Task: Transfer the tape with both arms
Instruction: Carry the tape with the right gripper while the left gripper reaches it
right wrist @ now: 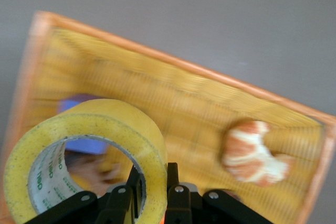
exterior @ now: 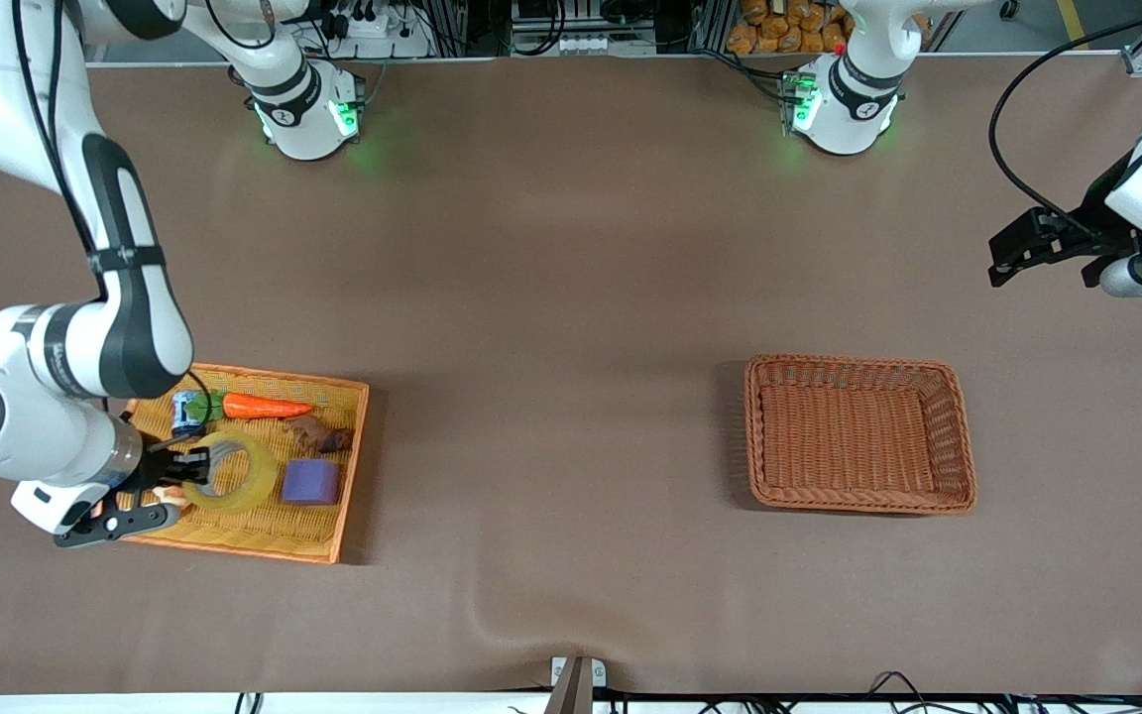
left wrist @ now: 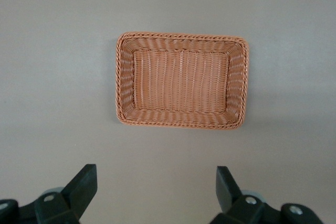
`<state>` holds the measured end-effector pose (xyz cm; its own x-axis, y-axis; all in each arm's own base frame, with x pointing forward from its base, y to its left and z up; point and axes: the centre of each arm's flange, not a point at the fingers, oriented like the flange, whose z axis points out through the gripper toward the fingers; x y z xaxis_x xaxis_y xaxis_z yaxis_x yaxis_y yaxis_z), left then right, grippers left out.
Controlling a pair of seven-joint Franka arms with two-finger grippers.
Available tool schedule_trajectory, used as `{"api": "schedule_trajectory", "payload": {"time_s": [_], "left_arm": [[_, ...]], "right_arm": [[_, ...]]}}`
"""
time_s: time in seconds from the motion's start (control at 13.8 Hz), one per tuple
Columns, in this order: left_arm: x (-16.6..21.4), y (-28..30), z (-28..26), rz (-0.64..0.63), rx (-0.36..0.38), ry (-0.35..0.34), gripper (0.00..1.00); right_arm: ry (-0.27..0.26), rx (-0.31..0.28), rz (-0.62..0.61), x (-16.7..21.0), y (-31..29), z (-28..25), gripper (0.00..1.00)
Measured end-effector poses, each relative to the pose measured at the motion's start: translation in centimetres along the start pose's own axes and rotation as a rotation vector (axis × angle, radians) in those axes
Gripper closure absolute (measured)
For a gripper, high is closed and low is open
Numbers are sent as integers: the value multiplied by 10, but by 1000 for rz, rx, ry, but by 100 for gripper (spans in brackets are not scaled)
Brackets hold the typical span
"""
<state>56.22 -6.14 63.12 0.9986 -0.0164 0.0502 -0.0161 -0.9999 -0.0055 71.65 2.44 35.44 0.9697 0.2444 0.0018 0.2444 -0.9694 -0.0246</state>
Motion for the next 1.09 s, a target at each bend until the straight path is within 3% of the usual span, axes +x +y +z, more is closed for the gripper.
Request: {"api": "schedule_trajectory", "payload": {"time_s": [0.22, 0.36, 0.65, 1.09], "left_arm": [[5, 2, 12, 4, -1, -19, 0], [16, 17, 32, 26, -8, -26, 0], [39, 68, 85, 62, -26, -37, 0], [58, 192, 198, 26, -73, -17, 0]], "right_arm": [[-40, 166, 86, -3, -33, -3, 78], [-83, 216, 146, -4, -55, 1, 78], [-148, 199, 255, 1, -173, 11, 78], [-139, 163, 477, -7, -319, 60, 78]]}}
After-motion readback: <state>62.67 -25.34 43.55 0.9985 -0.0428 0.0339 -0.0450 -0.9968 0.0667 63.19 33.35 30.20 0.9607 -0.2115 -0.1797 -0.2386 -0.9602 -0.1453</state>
